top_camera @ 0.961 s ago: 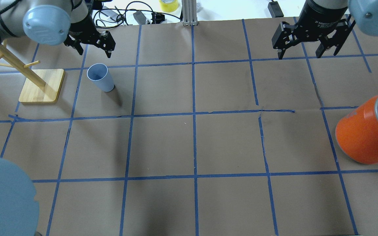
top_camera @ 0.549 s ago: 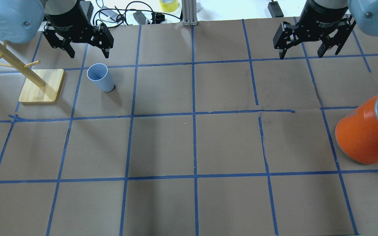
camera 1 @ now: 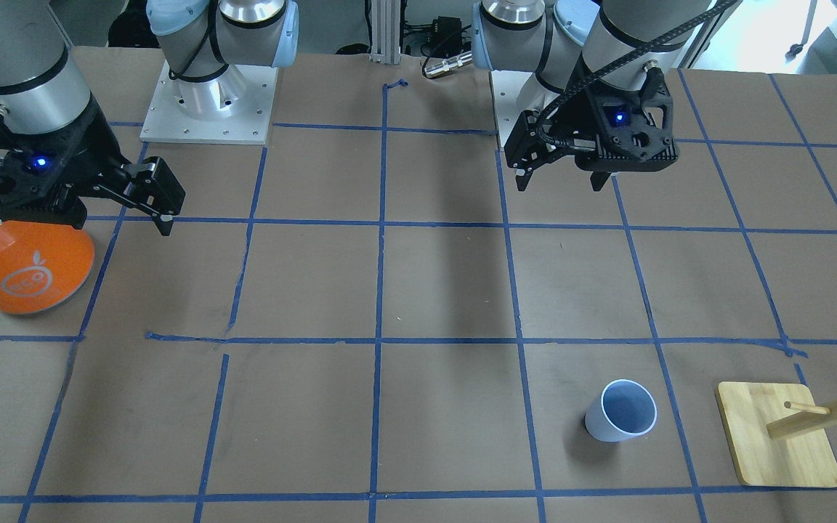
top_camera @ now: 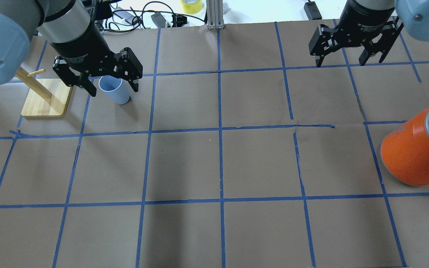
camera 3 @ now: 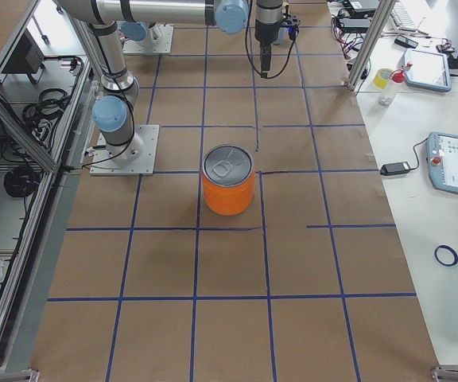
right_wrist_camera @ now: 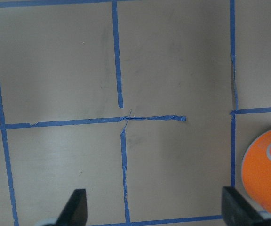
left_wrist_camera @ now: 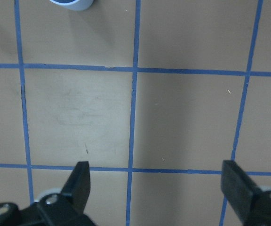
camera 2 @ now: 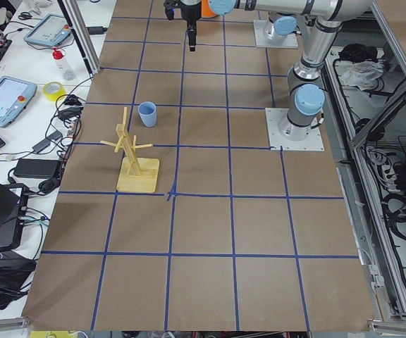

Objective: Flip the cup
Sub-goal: 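Open the left gripper and raise it away from the cup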

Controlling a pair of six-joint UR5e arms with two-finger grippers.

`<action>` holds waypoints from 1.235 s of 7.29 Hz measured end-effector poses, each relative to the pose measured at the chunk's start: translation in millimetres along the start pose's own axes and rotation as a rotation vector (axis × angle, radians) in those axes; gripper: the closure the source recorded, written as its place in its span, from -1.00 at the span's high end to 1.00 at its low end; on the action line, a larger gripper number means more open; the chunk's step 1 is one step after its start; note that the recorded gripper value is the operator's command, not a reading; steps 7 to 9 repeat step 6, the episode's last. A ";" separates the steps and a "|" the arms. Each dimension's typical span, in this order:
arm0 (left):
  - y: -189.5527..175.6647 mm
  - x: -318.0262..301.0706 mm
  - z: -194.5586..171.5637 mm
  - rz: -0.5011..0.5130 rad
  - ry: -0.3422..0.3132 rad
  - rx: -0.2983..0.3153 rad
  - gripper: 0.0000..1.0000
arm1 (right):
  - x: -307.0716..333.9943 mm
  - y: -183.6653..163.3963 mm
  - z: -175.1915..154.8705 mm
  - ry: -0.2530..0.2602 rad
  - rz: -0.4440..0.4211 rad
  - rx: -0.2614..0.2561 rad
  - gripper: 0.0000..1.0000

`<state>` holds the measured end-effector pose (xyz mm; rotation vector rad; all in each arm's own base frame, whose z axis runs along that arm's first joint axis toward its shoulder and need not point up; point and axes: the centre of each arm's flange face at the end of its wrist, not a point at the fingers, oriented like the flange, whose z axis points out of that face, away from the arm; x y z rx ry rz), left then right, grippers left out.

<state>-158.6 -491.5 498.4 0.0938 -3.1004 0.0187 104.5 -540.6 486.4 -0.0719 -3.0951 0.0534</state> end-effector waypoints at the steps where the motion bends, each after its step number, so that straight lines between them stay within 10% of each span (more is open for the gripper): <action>1: -4.9 -0.4 -1.6 0.003 0.003 0.029 1.00 | 0.0 -0.1 0.0 0.000 0.000 0.000 1.00; 9: -13.0 -2.0 2.8 0.009 -0.004 0.046 1.00 | -1.9 0.4 -0.2 -0.004 -0.010 0.000 1.00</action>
